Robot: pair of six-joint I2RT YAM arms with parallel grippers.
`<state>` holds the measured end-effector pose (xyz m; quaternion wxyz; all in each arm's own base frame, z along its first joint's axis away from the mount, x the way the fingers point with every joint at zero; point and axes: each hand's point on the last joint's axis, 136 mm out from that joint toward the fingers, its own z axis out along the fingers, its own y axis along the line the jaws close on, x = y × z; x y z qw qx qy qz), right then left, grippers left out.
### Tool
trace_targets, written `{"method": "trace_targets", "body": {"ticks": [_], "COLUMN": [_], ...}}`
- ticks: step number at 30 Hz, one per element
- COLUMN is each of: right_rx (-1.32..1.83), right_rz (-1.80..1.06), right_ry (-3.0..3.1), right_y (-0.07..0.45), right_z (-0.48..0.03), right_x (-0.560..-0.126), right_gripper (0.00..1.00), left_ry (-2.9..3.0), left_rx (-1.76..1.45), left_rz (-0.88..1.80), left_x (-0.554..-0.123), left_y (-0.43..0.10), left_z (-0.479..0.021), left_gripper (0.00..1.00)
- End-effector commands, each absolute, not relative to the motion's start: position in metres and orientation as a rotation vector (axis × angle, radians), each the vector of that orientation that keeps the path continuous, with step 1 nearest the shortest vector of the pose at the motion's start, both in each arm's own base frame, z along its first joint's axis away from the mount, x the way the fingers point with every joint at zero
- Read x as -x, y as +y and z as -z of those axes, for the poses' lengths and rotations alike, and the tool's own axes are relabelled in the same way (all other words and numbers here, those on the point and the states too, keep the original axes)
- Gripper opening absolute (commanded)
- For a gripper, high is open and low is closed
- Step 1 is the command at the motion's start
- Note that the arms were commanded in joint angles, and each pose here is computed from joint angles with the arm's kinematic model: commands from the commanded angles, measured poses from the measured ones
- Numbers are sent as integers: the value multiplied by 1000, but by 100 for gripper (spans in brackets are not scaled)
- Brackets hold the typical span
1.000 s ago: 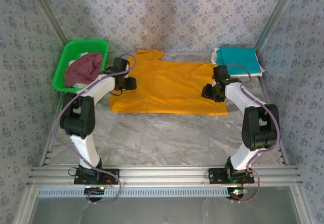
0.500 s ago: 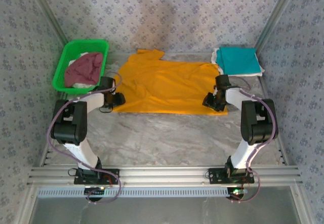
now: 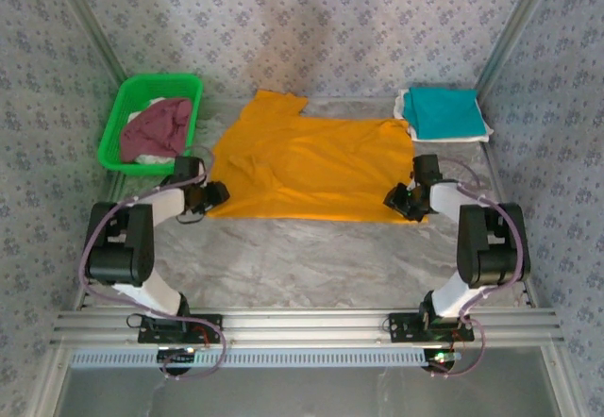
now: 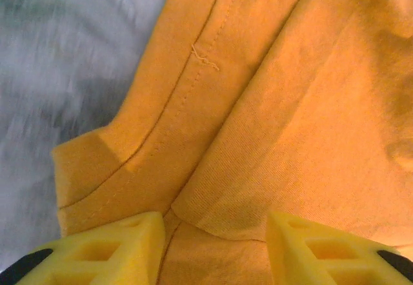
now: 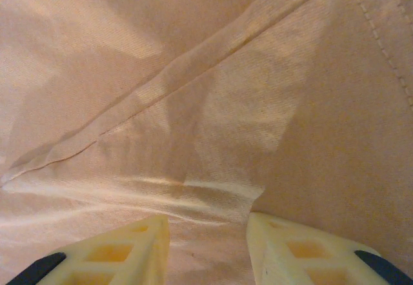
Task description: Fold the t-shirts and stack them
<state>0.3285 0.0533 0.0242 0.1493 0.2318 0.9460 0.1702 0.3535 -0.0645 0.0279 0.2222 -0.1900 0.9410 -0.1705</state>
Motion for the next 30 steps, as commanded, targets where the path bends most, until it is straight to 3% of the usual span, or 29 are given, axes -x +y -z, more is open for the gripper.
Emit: {"method": "trace_targets", "body": {"ticks": [1, 4, 9, 16, 24, 30], "right_rx": [-751, -674, -455, -402, -410, -419], "right_rz": [-400, -379, -262, -193, -189, -164], "right_ry": [2825, 2784, 2705, 2612, 2596, 2593], "right_y": [48, 53, 72, 77, 78, 73], "right_z": [-9, -22, -59, -80, -77, -74], "right_x": [-291, -303, -336, -356, -358, -357], "right_gripper": [40, 42, 47, 52, 52, 52], "left_ry": [2739, 2721, 2627, 2635, 2723, 2742], "left_rx": [616, 599, 471, 49, -134, -165], "left_rz": [405, 360, 289, 162, 164, 154], "left_x": [-303, -304, -343, -392, -424, -442], "left_y": [-59, -53, -56, -128, -184, -197], "left_z": [-8, -18, -65, -117, -78, -59], "left_gripper": [47, 47, 52, 60, 62, 54]}}
